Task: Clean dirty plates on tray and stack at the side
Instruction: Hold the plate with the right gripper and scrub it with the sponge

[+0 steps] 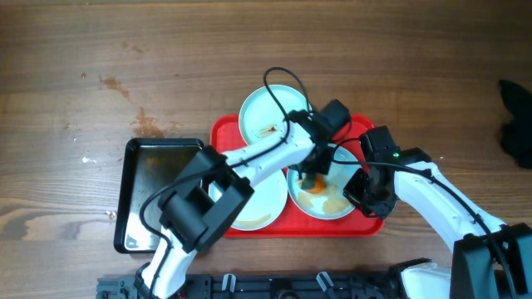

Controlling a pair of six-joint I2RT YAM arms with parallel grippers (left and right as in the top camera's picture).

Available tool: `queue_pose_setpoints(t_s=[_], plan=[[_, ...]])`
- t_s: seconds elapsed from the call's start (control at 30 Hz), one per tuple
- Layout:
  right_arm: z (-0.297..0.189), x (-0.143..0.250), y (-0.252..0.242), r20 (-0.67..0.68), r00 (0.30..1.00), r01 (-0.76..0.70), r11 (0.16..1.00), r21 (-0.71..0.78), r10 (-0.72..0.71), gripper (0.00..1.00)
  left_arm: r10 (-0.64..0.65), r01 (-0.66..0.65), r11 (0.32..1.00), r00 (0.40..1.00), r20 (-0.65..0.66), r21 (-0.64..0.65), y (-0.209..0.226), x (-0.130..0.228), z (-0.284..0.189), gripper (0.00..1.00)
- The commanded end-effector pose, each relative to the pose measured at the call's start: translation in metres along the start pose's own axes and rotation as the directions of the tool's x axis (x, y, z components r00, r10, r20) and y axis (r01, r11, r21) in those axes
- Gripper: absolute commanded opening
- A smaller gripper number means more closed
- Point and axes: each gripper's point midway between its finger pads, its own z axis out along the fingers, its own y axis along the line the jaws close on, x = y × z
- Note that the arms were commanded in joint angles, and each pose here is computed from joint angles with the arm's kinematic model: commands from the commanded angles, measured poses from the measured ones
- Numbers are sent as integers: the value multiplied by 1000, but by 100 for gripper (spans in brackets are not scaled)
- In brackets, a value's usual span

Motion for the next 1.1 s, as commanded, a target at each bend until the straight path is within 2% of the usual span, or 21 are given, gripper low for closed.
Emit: queue_pose_setpoints(t_s=[0.0, 0.13, 0.4, 0.57, 0.87, 1.07], plan=[[4, -2, -9, 20, 1000, -2, 999, 43, 1, 4, -106, 96, 974, 994, -39, -206, 73, 4, 17, 4], [4, -2, -8, 21, 1000, -6, 999, 42, 5, 4, -62, 45, 975, 996, -71, -216, 71, 12, 14, 4], [4, -3, -7, 27, 1000, -9, 999, 35, 8, 4, 71, -84, 987, 993, -91, -138, 12, 35, 21, 4], [4, -3, -6, 28, 1000, -15, 999, 34, 15, 4, 94, -94, 992, 996, -5, -89, -15, 9, 0, 4], [4, -3, -7, 25, 1000, -16, 999, 38, 15, 4, -2, 7, 999, 994, 111, -50, 8, -46, -32, 4], [4, -2, -8, 24, 1000, -16, 999, 40, 15, 4, -88, 90, 996, 992, 86, -16, 37, -56, -35, 4]])
